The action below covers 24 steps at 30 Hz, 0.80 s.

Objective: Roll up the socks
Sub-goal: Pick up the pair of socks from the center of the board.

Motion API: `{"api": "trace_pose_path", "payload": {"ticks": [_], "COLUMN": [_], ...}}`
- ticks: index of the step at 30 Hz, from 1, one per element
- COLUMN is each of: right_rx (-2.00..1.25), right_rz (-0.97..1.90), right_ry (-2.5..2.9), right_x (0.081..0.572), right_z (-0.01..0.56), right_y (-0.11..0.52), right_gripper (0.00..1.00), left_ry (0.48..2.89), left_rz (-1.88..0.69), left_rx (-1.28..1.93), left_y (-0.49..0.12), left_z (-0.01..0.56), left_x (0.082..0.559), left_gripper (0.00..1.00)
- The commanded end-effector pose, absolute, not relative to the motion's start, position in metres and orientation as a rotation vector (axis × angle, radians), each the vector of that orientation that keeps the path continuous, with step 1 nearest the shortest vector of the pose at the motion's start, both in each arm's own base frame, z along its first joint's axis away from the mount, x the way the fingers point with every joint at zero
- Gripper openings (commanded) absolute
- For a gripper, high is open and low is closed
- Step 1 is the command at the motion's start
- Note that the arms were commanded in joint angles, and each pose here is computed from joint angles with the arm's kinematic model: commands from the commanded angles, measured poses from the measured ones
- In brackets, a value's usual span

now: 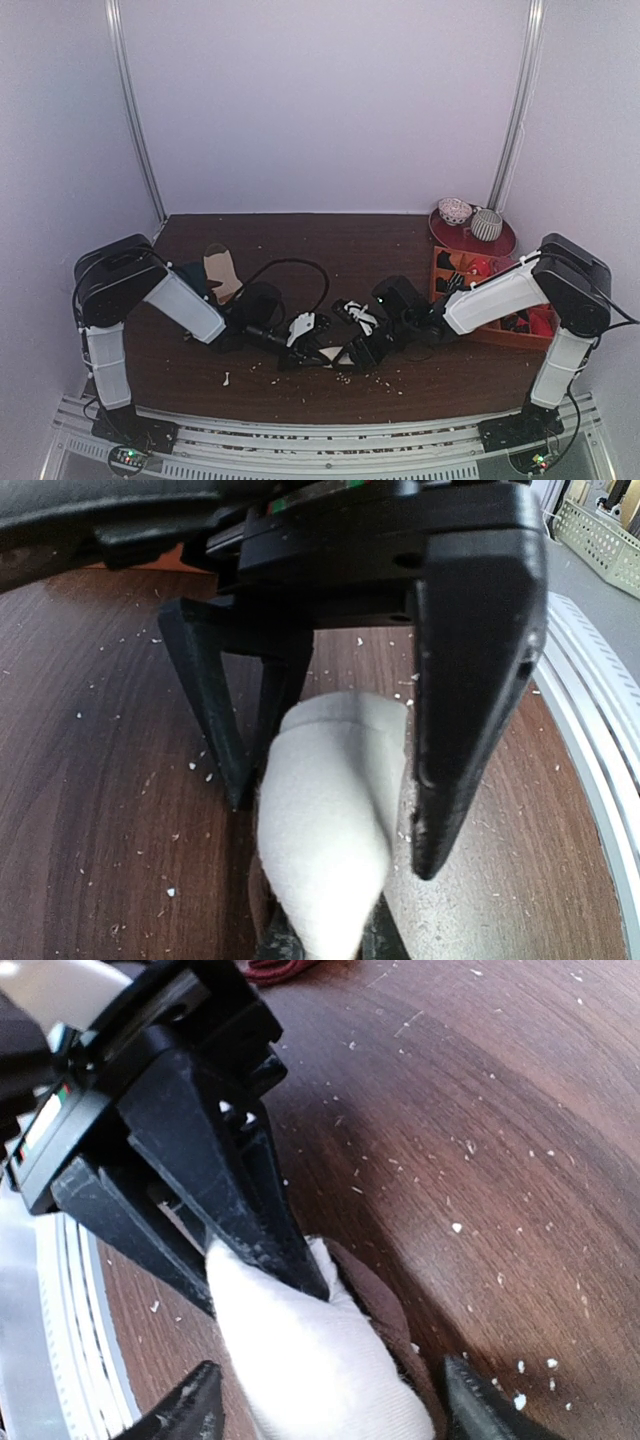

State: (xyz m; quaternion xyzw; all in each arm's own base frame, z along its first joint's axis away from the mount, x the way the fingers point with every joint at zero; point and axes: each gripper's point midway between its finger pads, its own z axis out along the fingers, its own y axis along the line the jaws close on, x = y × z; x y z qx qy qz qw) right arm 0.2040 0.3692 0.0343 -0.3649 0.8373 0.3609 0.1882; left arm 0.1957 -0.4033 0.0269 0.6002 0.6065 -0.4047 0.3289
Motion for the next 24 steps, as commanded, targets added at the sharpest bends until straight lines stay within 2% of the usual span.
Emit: {"api": "trace_pose_path", "payload": {"ticks": [1, 5, 10, 15, 18, 20, 23, 24], "right_rx": [-1.016, -1.027, -1.06, -1.077, -1.048, -1.017, -0.97, -0.951], "right_rz": [0.929, 0.934, 0.905, 0.873, 0.837, 0.808, 0.779, 0.769], "right_ry": [2.541, 2.547, 2.549, 2.574, 2.585, 2.592, 2.584, 2.577], "right_x": [0.187, 0.191, 0.196, 0.194, 0.196, 0.199, 0.206, 0.209], "right_z": [0.0, -0.003, -0.005, -0.014, -0.017, -0.017, -0.013, -0.01], "right_y": [0.348, 0.354, 0.358, 0.352, 0.348, 0.344, 0.341, 0.341], "right_gripper": [0.65, 0.52, 0.44, 0.21, 0.1, 0.06, 0.0, 0.0], "left_ry": [1.872, 1.876, 1.877, 1.878, 1.867, 1.836, 1.787, 1.776], "left_rz": [-0.996, -0.997, -0.991, -0.987, -0.972, -0.954, -0.91, -0.891], "left_rx": [1.648, 1.648, 1.649, 1.648, 1.635, 1.619, 1.588, 1.575], "left_y": [-0.371, -0.371, -0.371, -0.371, -0.374, -0.377, -0.382, -0.382], "left_z": [-0.038, -0.039, -0.039, -0.04, -0.035, -0.024, -0.001, 0.007], "left_x": [0.176, 0.175, 0.176, 0.177, 0.182, 0.186, 0.198, 0.203], "left_gripper": [0.0, 0.0, 0.0, 0.0, 0.05, 0.12, 0.35, 0.52]}}
